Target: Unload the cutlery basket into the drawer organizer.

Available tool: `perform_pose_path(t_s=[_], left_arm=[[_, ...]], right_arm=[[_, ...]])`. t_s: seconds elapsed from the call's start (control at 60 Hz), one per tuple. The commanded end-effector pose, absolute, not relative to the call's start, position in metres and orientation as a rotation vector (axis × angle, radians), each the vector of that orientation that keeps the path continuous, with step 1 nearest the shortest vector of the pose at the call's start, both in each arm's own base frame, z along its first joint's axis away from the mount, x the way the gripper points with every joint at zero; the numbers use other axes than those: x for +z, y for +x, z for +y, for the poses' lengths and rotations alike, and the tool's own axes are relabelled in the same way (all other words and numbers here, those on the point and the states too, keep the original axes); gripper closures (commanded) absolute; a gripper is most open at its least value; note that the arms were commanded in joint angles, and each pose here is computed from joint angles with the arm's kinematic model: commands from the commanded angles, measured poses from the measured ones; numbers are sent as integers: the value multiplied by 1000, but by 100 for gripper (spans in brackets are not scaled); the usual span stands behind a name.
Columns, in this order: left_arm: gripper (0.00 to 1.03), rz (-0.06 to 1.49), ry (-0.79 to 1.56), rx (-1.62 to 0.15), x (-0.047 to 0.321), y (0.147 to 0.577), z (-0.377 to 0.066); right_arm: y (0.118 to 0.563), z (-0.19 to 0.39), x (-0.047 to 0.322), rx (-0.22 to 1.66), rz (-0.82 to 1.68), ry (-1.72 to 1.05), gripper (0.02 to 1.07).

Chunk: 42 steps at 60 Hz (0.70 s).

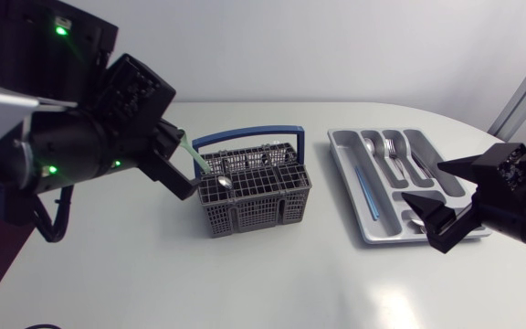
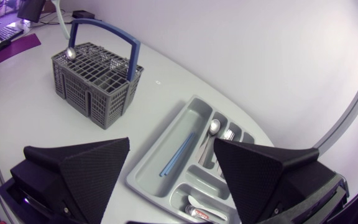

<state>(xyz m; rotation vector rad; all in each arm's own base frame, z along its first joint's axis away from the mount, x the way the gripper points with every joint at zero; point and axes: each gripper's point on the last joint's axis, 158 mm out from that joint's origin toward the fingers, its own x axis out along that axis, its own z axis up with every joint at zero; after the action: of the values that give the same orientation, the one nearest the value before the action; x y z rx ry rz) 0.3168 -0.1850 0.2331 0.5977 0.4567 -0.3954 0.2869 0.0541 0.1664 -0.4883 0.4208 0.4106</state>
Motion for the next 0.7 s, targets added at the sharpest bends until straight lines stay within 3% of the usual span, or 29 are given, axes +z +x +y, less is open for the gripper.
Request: perform_pose_path(t_s=[0.0,0.317,0.683], left_arm=[[100,420,533,-399,257,316,-182],[100,517,193,-612,259,324,-193],[100,586,103,-743,231,347,-248]], right_arm=[[281,67,167,445,393,-478,10],[259,130,194,653,295,-491,10],[255,188,213,775,285,-406,16]])
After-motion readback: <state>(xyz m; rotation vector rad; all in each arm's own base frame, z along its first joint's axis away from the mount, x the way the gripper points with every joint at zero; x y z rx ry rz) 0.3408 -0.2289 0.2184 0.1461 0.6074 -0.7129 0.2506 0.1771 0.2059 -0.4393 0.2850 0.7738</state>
